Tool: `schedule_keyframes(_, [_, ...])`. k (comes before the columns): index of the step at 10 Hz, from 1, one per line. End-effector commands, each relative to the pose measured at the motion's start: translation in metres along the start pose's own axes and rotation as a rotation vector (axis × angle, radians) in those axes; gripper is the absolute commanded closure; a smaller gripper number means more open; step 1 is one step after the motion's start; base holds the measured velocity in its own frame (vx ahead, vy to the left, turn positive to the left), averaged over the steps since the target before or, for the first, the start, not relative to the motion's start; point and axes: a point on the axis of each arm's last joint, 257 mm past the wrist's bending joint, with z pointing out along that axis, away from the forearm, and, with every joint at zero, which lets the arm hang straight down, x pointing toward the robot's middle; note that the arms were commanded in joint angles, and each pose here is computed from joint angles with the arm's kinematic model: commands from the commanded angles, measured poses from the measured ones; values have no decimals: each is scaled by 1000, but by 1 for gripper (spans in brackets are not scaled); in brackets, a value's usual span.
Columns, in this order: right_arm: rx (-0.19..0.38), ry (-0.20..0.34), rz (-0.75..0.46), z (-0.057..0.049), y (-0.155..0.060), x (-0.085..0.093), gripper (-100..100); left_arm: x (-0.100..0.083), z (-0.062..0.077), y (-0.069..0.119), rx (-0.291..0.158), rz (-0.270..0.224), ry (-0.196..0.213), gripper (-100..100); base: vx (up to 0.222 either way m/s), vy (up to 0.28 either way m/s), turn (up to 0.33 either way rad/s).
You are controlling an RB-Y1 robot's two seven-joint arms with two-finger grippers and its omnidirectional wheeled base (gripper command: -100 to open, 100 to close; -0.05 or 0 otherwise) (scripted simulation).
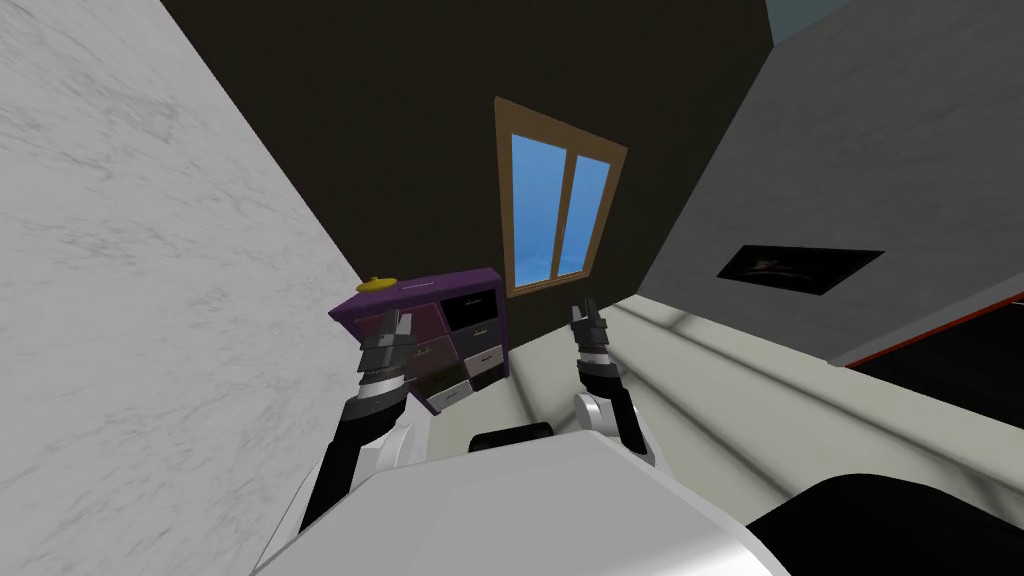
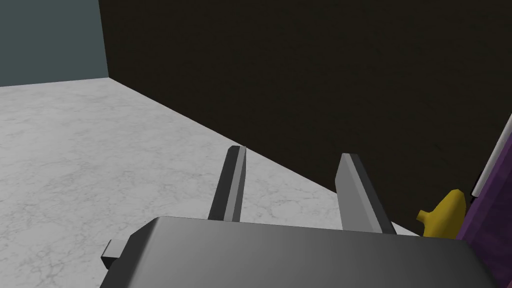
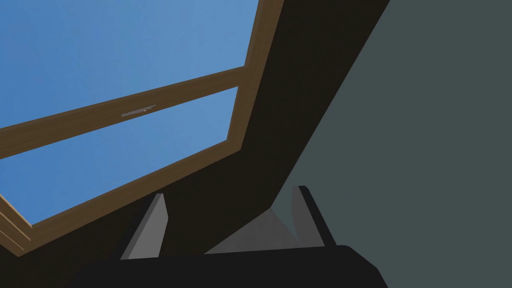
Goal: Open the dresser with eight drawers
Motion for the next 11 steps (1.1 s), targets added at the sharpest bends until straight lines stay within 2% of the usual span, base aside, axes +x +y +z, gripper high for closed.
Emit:
schedule_keyframes(1, [0,0,0,0,0,0,0,0,0,0,0,0,0,0,0,0,0])
schedule_keyframes(4, [0,0,0,0,0,0,0,0,0,0,0,0,0,0,0,0,0])
schedule_keyframes(5, [0,0,0,0,0,0,0,4,-2,9,-14,13,33,-100,22,-9,5])
schedule_keyframes(8, [1,0,0,0,0,0,0,9,-7,29,-47,30,71,-100,36,-20,6])
schedule_keyframes(9, [1,0,0,0,0,0,0,10,-11,46,-75,39,87,-100,63,-31,11])
schedule_keyframes(10, [1,0,0,0,0,0,0,10,-11,46,-75,39,87,-100,57,-27,8])
schedule_keyframes(11, [1,0,0,0,0,0,0,10,-13,55,-90,42,92,-100,46,-22,3])
